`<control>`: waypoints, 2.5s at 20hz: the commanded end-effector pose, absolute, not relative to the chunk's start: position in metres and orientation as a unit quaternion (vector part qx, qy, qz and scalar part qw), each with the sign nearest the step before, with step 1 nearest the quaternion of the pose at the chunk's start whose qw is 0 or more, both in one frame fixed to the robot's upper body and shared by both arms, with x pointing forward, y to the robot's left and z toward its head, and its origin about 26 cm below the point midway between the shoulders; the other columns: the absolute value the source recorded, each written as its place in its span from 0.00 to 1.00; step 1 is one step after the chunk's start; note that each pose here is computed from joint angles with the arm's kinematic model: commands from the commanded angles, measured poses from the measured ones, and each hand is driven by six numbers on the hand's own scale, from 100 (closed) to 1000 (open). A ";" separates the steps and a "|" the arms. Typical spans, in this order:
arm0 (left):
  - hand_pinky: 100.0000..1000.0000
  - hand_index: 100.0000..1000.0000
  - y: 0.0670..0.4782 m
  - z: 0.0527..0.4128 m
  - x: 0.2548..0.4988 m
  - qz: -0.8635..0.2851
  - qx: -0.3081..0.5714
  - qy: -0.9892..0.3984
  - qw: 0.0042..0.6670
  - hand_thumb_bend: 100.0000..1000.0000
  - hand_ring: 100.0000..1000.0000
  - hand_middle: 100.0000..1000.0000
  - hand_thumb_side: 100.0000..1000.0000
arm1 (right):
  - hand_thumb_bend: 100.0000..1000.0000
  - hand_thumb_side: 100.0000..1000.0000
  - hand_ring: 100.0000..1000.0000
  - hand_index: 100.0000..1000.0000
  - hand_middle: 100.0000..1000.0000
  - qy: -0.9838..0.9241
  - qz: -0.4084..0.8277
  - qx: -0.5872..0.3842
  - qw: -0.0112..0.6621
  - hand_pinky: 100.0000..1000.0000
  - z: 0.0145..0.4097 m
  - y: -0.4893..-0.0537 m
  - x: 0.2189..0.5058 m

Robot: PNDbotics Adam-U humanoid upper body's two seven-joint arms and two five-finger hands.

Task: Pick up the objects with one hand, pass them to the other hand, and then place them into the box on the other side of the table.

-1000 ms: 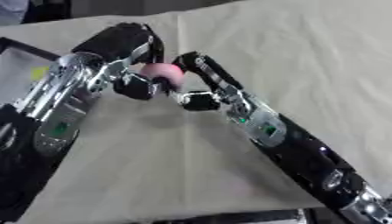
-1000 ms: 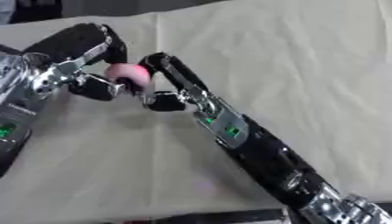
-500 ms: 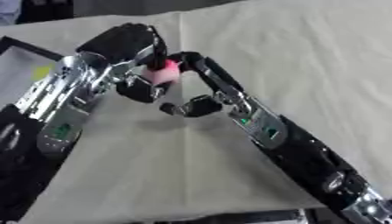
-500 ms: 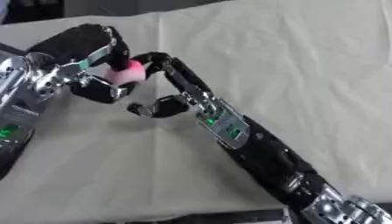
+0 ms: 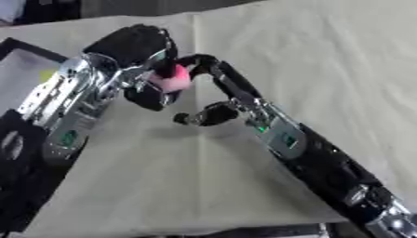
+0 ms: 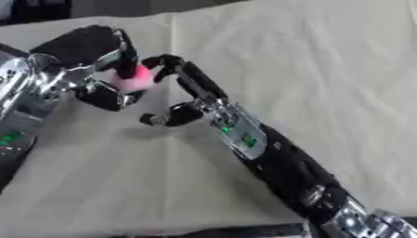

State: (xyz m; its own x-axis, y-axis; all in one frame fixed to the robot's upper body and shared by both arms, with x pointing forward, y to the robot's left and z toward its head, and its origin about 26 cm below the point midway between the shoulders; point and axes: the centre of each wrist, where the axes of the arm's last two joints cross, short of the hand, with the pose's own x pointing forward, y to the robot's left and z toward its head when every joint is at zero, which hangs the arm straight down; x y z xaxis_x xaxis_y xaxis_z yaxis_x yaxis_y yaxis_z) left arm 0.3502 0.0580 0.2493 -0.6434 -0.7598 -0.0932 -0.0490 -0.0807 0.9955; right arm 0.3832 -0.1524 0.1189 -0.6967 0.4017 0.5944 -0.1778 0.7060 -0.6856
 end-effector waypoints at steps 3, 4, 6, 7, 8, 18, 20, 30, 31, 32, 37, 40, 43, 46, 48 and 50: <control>0.58 0.30 0.074 0.263 0.349 -0.646 0.352 -0.621 0.270 0.22 0.46 0.31 0.00 | 0.62 0.00 0.66 0.84 0.76 -0.838 0.382 -0.091 0.379 0.79 0.130 -0.154 0.385; 0.58 0.30 0.076 0.263 0.349 -0.645 0.353 -0.620 0.273 0.22 0.46 0.31 0.00 | 0.62 0.00 0.66 0.84 0.76 -0.836 0.383 -0.094 0.381 0.79 0.130 -0.155 0.385; 0.58 0.30 0.078 0.264 0.348 -0.644 0.354 -0.620 0.275 0.22 0.46 0.31 0.00 | 0.62 0.00 0.66 0.84 0.76 -0.834 0.385 -0.096 0.383 0.79 0.130 -0.155 0.385; 0.58 0.30 0.078 0.264 0.348 -0.644 0.354 -0.620 0.276 0.21 0.46 0.31 0.00 | 0.64 0.00 0.70 0.85 0.80 -0.834 0.385 -0.097 0.384 0.80 0.130 -0.155 0.385; 0.58 0.30 0.083 0.264 0.349 -0.639 0.358 -0.621 0.281 0.21 0.46 0.31 0.00 | 0.64 0.00 0.70 0.85 0.80 -0.829 0.387 -0.102 0.390 0.81 0.128 -0.158 0.385; 0.59 0.30 0.126 0.283 0.341 -0.578 0.380 -0.645 0.324 0.16 0.46 0.31 0.00 | 0.65 0.00 0.71 0.85 0.82 -0.811 0.400 -0.129 0.406 0.81 0.131 -0.164 0.384; 0.59 0.31 0.137 0.285 0.343 -0.560 0.391 -0.647 0.339 0.15 0.46 0.31 0.00 | 0.65 0.00 0.71 0.85 0.82 -0.811 0.401 -0.129 0.406 0.81 0.132 -0.165 0.384; 0.59 0.31 0.181 0.290 0.357 -0.480 0.406 -0.649 0.428 0.08 0.46 0.30 0.00 | 0.65 0.00 0.71 0.85 0.82 -0.813 0.402 -0.128 0.402 0.81 0.138 -0.165 0.382; 0.59 0.31 0.185 0.290 0.359 -0.475 0.408 -0.647 0.436 0.08 0.46 0.30 0.00 | 0.65 0.00 0.71 0.85 0.82 -0.813 0.402 -0.128 0.401 0.81 0.139 -0.164 0.381; 0.59 0.31 0.190 0.290 0.361 -0.470 0.411 -0.644 0.443 0.08 0.46 0.30 0.00 | 0.65 0.00 0.71 0.85 0.82 -0.814 0.401 -0.127 0.400 0.81 0.139 -0.164 0.381; 0.59 0.31 0.214 0.287 0.366 -0.448 0.436 -0.625 0.468 0.09 0.46 0.31 0.00 | 0.65 0.00 0.71 0.84 0.82 -0.818 0.397 -0.125 0.395 0.81 0.144 -0.162 0.380; 0.59 0.31 0.229 0.284 0.371 -0.435 0.450 -0.610 0.486 0.07 0.46 0.31 0.00 | 0.64 0.00 0.71 0.84 0.82 -0.825 0.392 -0.122 0.389 0.81 0.149 -0.160 0.379; 0.59 0.31 0.242 0.279 0.374 -0.421 0.458 -0.597 0.506 0.08 0.46 0.31 0.00 | 0.65 0.00 0.71 0.84 0.82 -0.830 0.388 -0.118 0.383 0.80 0.155 -0.158 0.378; 0.59 0.32 0.254 0.273 0.378 -0.409 0.463 -0.585 0.525 0.08 0.46 0.31 0.00 | 0.64 0.00 0.71 0.84 0.82 -0.835 0.385 -0.112 0.378 0.80 0.159 -0.157 0.375; 0.59 0.32 0.261 0.270 0.380 -0.401 0.467 -0.577 0.536 0.08 0.46 0.31 0.00 | 0.64 0.00 0.71 0.84 0.82 -0.838 0.383 -0.108 0.374 0.80 0.163 -0.155 0.373; 0.59 0.32 0.268 0.267 0.384 -0.394 0.473 -0.569 0.546 0.08 0.47 0.31 0.00 | 0.64 0.00 0.71 0.84 0.81 -0.841 0.382 -0.104 0.369 0.80 0.166 -0.154 0.371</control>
State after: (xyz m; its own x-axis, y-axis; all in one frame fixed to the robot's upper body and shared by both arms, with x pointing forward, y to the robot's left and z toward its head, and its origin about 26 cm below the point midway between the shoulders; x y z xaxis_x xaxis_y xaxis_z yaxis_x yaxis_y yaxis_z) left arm 0.3846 0.2542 0.2538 0.0127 -0.9663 0.2572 -0.0639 0.2559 0.9646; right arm 0.3728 -0.1544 0.1514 -0.6782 0.4695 0.5653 -0.1270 0.6829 -0.7194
